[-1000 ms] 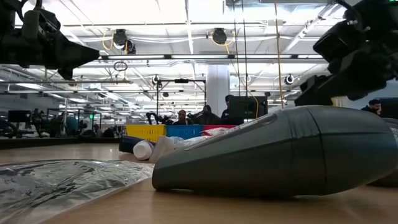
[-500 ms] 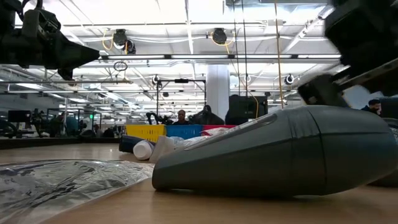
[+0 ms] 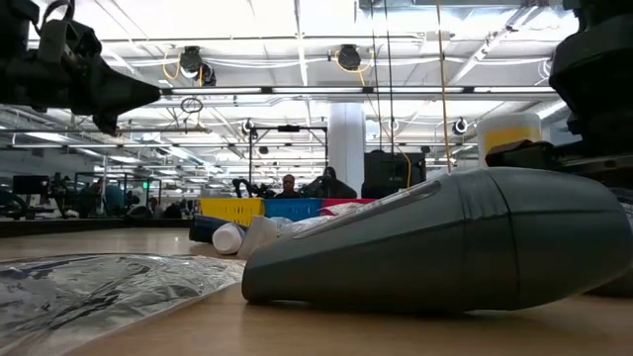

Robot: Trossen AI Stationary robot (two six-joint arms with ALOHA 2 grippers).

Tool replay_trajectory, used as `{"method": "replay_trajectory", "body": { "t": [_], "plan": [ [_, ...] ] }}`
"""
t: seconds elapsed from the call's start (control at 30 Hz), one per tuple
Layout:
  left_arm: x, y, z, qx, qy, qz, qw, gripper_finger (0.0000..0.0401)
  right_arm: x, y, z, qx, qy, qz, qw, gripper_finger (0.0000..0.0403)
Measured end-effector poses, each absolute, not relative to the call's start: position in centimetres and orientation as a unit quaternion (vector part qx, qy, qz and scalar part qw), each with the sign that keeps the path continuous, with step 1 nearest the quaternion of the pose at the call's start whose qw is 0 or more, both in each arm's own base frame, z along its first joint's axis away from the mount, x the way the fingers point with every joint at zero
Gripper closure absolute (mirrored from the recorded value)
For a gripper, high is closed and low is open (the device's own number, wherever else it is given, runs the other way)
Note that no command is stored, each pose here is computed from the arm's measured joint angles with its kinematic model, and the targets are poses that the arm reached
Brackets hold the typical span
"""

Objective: Pick & Place Travel size toiletries
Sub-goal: Put the gray deodorant into the green basket

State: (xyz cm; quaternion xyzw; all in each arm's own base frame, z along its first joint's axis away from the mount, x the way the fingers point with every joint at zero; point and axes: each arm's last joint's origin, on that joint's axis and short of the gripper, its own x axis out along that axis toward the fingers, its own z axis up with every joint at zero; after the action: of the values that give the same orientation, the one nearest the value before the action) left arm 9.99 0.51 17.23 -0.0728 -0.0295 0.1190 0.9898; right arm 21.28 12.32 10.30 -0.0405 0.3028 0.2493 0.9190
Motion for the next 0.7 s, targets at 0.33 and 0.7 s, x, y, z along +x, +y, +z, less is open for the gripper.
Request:
{"method": "replay_trajectory", "body": {
  "t": [0.33,0.7],
  "plan": [
    [11.9,0.2,17.1,-0.083,-0.013,0.107,0.991,0.0375,21.6,11.8,11.3,0.009,0.289,0.212,0.933,0.0210],
    [14.9,0.3,15.1,-0.054,0.037,0.167,0.984,0.0375,20.5,6.2,18.8,0.136,0.260,-0.106,0.950,0.0210]
  ]
}}
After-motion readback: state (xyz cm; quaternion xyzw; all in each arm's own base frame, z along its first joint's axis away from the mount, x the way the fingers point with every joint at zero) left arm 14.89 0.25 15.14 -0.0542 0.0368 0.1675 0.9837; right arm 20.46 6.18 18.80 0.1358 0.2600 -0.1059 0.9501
